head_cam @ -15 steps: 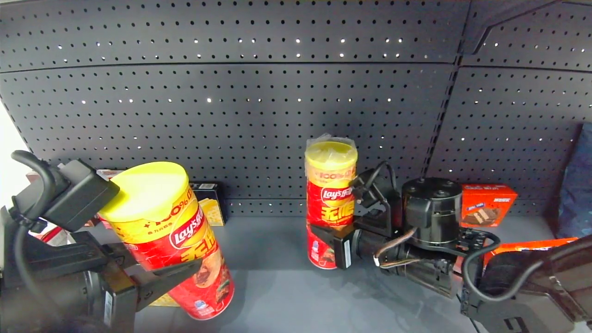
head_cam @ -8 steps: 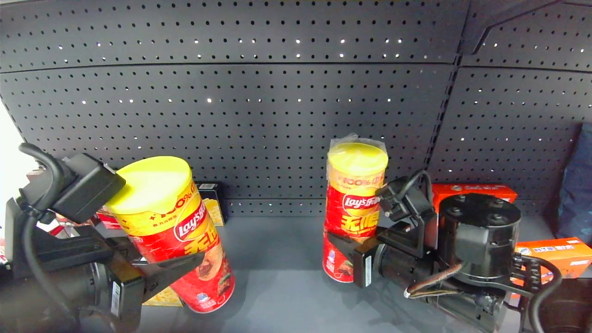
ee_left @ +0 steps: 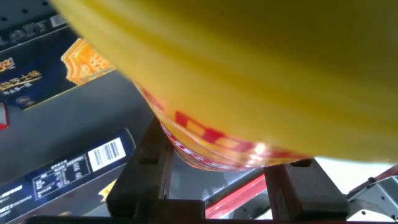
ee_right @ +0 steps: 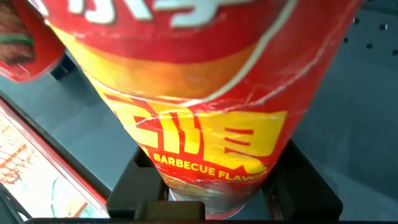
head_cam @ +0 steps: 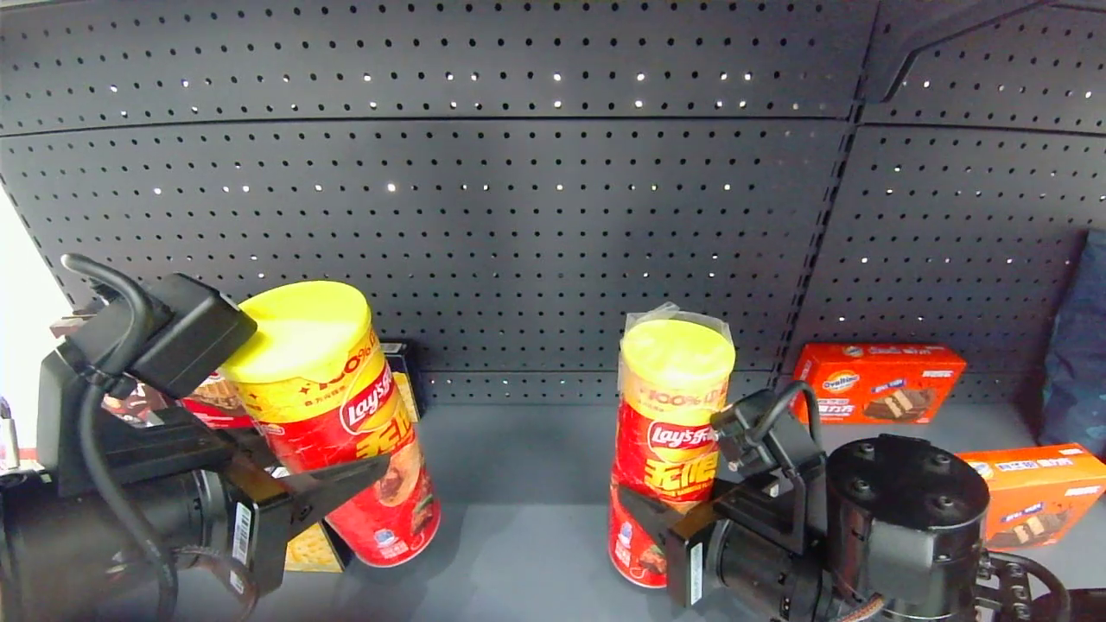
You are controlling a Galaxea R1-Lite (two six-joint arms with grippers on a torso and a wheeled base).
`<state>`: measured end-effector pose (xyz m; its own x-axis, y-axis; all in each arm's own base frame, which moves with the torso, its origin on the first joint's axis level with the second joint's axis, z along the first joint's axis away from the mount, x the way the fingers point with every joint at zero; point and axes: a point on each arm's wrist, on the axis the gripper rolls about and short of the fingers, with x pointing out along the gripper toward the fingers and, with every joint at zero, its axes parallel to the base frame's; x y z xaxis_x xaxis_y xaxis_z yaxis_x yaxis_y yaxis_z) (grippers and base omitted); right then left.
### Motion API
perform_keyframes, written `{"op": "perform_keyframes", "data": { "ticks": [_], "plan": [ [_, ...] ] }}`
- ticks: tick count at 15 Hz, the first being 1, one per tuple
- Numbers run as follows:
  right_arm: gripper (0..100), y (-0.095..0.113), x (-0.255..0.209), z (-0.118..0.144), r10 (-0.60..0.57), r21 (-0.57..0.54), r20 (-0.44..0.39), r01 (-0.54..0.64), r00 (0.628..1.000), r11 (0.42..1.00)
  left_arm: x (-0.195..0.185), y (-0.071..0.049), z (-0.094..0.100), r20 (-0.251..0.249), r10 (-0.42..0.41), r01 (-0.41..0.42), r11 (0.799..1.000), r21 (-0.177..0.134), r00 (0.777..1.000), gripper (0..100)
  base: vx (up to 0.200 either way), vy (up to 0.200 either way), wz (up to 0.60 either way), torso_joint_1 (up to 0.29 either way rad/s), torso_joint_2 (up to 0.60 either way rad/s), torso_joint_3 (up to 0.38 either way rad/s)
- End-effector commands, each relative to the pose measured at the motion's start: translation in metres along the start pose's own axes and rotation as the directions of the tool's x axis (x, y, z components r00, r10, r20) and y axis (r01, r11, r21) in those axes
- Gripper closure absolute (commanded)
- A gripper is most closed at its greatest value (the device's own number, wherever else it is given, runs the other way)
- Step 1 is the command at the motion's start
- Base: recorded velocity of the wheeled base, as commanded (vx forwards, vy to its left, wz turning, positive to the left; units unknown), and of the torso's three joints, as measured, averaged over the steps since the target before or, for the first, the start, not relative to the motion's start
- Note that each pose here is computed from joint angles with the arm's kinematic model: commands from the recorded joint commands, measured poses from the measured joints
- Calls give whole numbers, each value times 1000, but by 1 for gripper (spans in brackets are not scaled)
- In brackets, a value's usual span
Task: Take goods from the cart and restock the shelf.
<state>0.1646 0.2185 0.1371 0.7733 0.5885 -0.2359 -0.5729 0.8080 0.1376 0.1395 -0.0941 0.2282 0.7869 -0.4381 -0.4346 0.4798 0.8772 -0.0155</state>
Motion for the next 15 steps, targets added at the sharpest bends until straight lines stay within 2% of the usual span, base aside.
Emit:
{"op": "perform_keyframes", "data": {
  "ticks": [1,13,14,15],
  "plan": [
    [100,-1,5,-12,-10,-9,-31,9,999,1000,3,-2,0,-5,-2,2,1000,5,1000,100,0,0,0,0,0,0],
    [100,10,8,-30,-26,-34,-50,24,998,999,7,-6,7,4,1,-1,1000,13,1000,100,0,0,0,0,0,0],
    [0,12,8,-31,-22,-34,-51,20,998,999,7,-6,7,4,1,-1,1000,13,1000,100,0,0,0,0,0,0],
    [0,12,7,-30,-21,-34,-49,20,999,999,7,-6,7,4,1,-1,1000,13,1000,100,0,0,0,0,0,0]
  ]
}}
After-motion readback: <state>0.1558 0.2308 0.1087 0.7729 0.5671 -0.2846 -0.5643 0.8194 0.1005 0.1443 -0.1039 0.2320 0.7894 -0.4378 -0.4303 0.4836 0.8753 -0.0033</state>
